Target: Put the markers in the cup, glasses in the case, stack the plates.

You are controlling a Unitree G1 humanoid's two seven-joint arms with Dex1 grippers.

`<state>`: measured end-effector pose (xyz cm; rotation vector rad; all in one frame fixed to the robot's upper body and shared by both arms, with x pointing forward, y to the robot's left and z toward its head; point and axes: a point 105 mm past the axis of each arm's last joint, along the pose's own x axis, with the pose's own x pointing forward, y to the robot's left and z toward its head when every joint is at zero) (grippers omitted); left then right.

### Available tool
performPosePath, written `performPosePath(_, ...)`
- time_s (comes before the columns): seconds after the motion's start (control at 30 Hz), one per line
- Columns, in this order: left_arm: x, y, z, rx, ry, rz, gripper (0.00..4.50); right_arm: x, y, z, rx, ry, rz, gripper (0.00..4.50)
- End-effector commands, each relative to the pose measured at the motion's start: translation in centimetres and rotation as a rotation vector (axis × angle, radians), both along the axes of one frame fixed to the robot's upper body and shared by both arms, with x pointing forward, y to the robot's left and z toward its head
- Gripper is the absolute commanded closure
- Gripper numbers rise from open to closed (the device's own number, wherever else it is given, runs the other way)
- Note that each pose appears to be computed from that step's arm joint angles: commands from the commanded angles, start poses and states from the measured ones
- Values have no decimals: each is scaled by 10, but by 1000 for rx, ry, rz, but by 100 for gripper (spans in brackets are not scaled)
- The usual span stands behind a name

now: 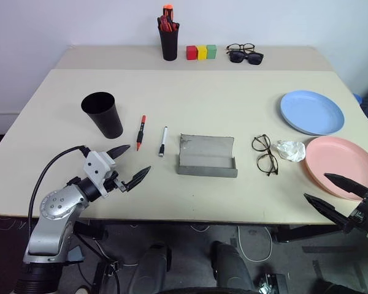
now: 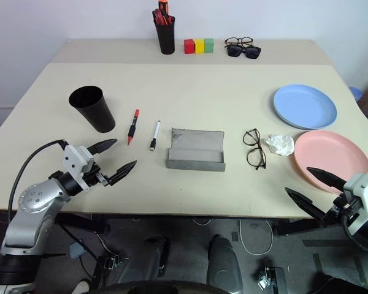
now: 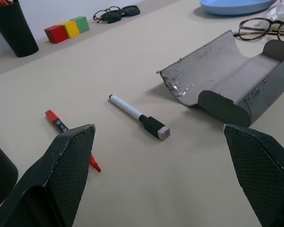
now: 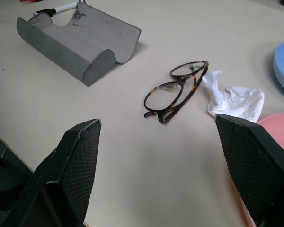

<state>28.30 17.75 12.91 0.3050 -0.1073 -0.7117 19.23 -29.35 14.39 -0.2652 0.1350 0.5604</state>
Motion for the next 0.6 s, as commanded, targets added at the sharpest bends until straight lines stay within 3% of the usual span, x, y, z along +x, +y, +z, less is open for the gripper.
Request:
performPosePath(0.03, -1, -4, 5, 8, -27, -14, 0, -2, 1, 9, -5, -41, 0, 58)
performPosePath(0.6, -1, -6, 5, 3, -15, -13, 0, 4, 1, 11, -6, -48, 9, 58)
